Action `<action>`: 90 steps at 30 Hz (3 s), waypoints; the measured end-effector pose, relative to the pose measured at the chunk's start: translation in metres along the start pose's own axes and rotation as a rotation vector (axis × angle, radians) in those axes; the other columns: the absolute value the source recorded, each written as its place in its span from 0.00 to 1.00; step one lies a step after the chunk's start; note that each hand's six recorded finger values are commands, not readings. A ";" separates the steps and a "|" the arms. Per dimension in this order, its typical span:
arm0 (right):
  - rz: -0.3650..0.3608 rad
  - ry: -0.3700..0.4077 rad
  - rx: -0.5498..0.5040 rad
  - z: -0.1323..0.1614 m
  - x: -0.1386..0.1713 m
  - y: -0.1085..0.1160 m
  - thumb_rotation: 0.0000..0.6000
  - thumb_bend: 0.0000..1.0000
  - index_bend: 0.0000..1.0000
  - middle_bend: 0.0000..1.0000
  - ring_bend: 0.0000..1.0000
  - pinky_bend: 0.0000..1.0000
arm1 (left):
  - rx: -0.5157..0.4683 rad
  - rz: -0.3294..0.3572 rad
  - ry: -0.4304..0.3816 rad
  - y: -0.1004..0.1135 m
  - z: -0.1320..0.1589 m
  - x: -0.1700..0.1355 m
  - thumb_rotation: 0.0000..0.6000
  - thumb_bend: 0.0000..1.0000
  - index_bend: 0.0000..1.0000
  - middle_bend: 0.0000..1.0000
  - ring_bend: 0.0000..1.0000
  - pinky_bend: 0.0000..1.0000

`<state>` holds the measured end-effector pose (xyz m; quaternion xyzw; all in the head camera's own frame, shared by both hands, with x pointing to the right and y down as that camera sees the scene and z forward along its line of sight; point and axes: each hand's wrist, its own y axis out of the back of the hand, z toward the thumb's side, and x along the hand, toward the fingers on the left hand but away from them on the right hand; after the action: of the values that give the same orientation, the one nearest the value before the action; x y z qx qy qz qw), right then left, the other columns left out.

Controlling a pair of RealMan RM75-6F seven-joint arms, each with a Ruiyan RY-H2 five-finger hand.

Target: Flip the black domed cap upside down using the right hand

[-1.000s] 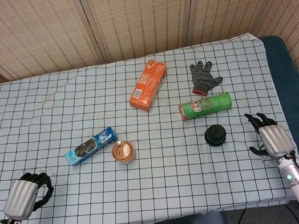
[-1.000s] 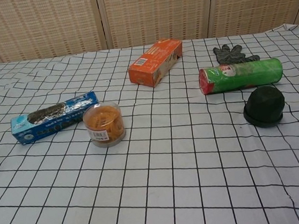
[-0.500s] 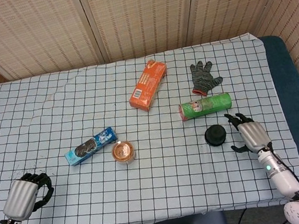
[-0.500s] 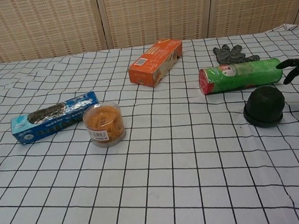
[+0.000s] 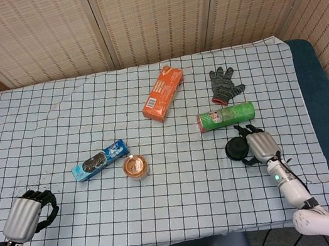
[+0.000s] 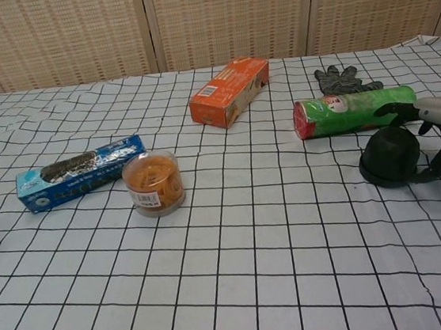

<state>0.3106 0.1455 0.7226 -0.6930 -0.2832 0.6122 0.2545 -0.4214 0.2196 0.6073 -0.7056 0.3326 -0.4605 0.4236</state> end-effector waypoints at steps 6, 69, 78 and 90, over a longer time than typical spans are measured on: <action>0.022 0.000 -0.001 0.003 -0.003 -0.007 1.00 0.09 0.08 0.18 0.06 0.19 | -0.008 0.006 0.001 0.002 -0.001 0.000 1.00 0.59 0.34 0.53 0.56 0.52; -0.436 -0.247 0.592 -0.052 0.076 0.071 1.00 0.21 0.70 0.64 0.55 0.74 | 0.004 -0.018 0.000 -0.002 0.001 0.000 1.00 0.59 0.34 0.53 0.56 0.52; -0.456 -0.205 0.743 -0.035 0.077 0.070 1.00 0.21 0.69 0.64 0.55 0.74 | -0.001 -0.015 -0.002 0.000 0.001 -0.001 1.00 0.59 0.34 0.53 0.56 0.52; -0.723 0.357 -0.067 0.010 0.094 0.090 1.00 0.21 0.67 0.64 0.55 0.74 | 0.000 -0.018 -0.003 -0.001 0.001 -0.001 1.00 0.59 0.34 0.53 0.56 0.52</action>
<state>0.3165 0.1480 0.5922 -0.6520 -0.4799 0.3437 0.4758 -0.4209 0.2214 0.6074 -0.7092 0.3254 -0.4633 0.4201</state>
